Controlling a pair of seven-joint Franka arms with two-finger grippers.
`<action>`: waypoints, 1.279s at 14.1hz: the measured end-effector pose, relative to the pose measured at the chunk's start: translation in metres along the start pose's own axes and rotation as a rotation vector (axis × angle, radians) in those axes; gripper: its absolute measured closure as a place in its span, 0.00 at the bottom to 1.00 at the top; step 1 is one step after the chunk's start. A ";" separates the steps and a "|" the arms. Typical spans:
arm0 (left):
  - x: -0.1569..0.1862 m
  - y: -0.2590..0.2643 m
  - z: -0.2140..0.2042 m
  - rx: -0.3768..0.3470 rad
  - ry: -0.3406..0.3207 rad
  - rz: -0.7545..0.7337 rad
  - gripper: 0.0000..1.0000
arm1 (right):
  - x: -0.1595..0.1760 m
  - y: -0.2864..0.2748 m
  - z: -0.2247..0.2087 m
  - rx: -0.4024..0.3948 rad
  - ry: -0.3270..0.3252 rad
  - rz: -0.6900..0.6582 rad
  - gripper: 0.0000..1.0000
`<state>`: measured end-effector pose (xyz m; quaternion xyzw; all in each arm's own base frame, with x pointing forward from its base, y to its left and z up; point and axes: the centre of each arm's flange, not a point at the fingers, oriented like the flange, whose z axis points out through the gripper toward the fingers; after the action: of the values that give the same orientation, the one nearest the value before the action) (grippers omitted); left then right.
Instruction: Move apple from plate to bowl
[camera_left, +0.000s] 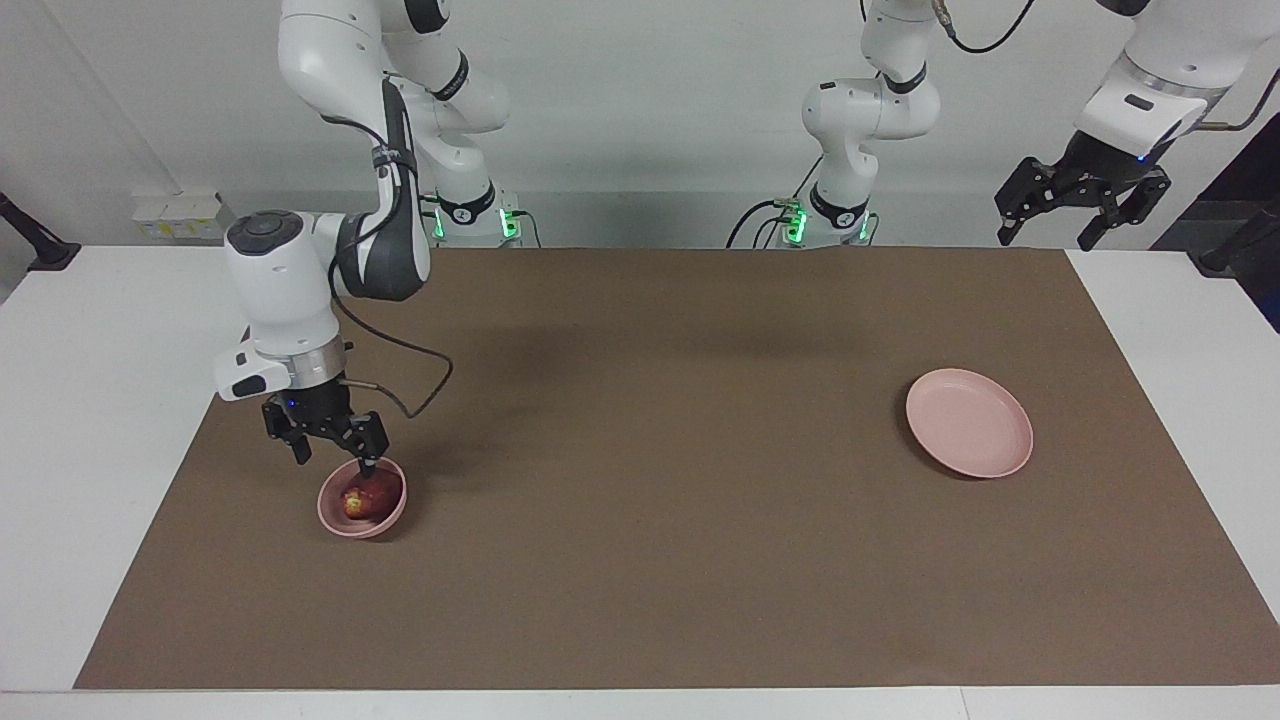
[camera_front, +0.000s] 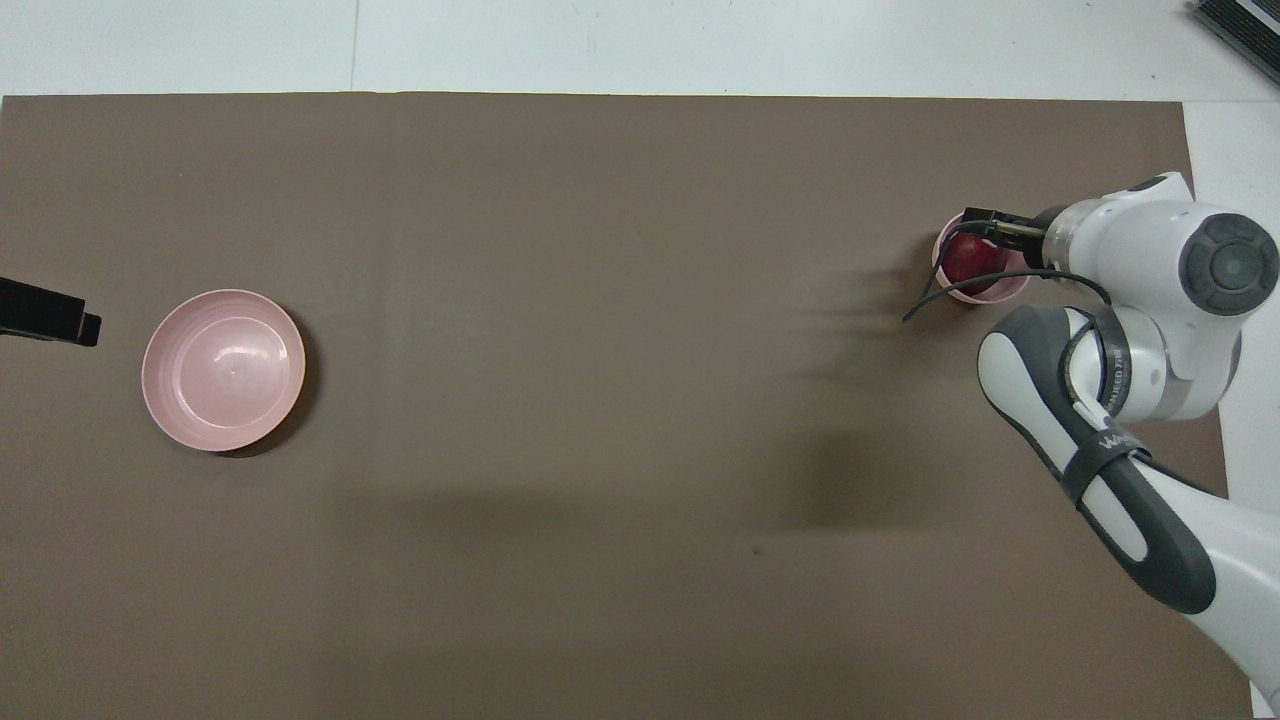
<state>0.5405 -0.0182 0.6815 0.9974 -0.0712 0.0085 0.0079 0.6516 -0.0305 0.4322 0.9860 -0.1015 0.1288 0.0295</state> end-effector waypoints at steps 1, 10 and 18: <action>0.000 0.000 0.000 0.000 0.000 -0.001 0.00 | 0.003 0.001 -0.016 -0.005 -0.038 -0.015 0.00; -0.001 0.000 -0.001 0.000 0.000 -0.001 0.00 | -0.045 0.022 -0.167 -0.006 -0.282 -0.054 0.00; 0.000 0.004 -0.001 -0.004 0.000 0.007 0.00 | -0.057 0.019 -0.210 0.017 -0.344 -0.059 0.00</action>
<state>0.5398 -0.0220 0.6820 0.9971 -0.0746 0.0086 0.0099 0.5414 -0.0205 0.6208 0.9963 -0.0751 -0.0419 0.0071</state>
